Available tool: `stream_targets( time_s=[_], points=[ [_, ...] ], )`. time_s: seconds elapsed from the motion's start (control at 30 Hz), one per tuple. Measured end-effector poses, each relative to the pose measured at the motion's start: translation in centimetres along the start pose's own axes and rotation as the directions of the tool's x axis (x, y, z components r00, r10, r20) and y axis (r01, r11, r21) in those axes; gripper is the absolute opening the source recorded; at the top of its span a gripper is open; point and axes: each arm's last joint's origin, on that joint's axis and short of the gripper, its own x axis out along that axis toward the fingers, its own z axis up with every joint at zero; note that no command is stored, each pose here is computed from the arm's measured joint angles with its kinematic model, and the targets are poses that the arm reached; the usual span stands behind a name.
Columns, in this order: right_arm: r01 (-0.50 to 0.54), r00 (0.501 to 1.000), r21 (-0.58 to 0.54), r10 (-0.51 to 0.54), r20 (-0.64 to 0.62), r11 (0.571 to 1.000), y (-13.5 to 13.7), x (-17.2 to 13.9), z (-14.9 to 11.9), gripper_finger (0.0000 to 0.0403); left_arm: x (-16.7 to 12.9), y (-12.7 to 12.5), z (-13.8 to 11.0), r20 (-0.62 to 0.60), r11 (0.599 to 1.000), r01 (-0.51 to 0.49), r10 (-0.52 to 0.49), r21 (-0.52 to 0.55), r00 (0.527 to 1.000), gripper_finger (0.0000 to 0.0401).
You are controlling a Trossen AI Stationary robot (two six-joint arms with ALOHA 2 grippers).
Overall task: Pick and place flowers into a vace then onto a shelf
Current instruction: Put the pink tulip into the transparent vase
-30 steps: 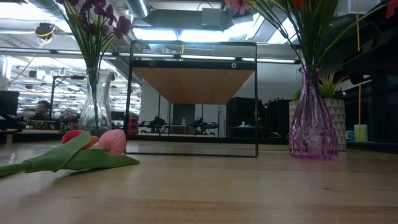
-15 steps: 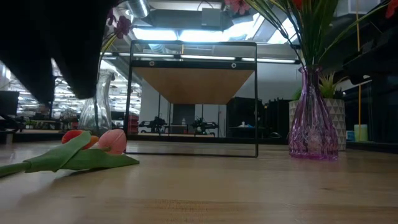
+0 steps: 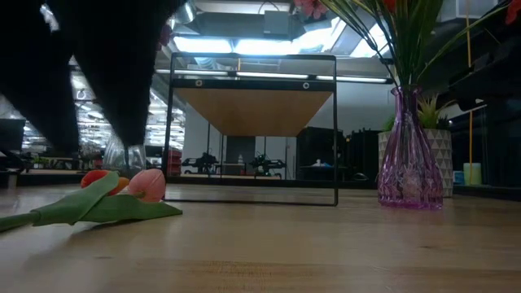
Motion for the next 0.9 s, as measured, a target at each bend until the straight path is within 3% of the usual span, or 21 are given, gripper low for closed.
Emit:
stream_targets(
  time_s=[0.17,0.47,0.9],
  points=[
    [0.001,1.000,-0.002,-0.001,-0.003,1.000,0.0,0.0,0.0,0.0002,1.8,0.0,-0.9,-0.053,0.998,-0.060,0.061,0.021,0.997,0.0228],
    [0.001,1.000,-0.002,-0.001,-0.003,1.000,0.0,0.0,0.0,0.0002,2.8,-0.2,-1.3,-0.052,0.998,-0.063,0.064,0.024,0.997,0.0224],
    [0.001,1.000,-0.002,-0.001,-0.003,1.000,0.0,0.0,0.0,0.0002,4.3,-0.4,-1.7,-0.061,0.993,-0.091,0.096,0.078,0.993,0.0148]
  ],
)
